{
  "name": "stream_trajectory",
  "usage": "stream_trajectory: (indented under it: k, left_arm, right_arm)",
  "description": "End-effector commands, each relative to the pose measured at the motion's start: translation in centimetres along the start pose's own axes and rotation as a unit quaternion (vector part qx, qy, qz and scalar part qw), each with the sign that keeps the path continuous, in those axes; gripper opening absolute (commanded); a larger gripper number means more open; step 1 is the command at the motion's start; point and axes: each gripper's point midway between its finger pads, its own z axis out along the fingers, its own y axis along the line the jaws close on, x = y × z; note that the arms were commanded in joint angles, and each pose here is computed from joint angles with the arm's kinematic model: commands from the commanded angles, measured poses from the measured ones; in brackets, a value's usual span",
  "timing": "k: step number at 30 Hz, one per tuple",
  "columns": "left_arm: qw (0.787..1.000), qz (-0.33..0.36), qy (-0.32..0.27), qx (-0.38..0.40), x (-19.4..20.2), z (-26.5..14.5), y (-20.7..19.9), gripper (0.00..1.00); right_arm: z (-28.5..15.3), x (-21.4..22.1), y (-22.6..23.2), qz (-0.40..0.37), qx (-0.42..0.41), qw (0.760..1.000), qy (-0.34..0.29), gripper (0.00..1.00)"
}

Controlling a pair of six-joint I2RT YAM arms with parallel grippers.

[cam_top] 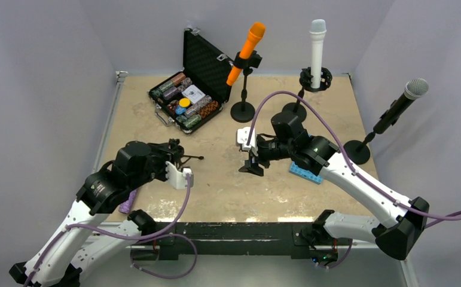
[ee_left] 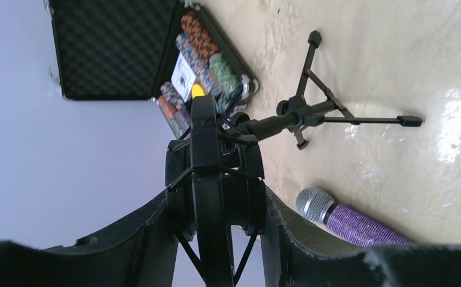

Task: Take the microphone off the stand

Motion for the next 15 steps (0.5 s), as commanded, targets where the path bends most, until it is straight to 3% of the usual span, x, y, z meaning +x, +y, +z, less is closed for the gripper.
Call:
stream_trajectory:
  k: [1,8,15]
  left_arm:
    - [0.995,0.021,0.070,-0.063,2.5,-1.1,2.9,0.00]
    - [0.988,0.013,0.109,-0.111,4.0,-1.2,5.2,0.00]
    - [0.981,-0.039,0.185,-0.043,5.8,-0.1,5.2,0.00]
  right_arm:
    - [-0.3,-0.9,0.0,-0.004,0.007,1.000,-0.022,0.67]
    - [-0.2,-0.9,-0.1,-0.002,0.007,1.000,-0.023,0.67]
    - [-0.1,-1.2,-0.2,0.002,0.006,1.000,-0.029,0.67]
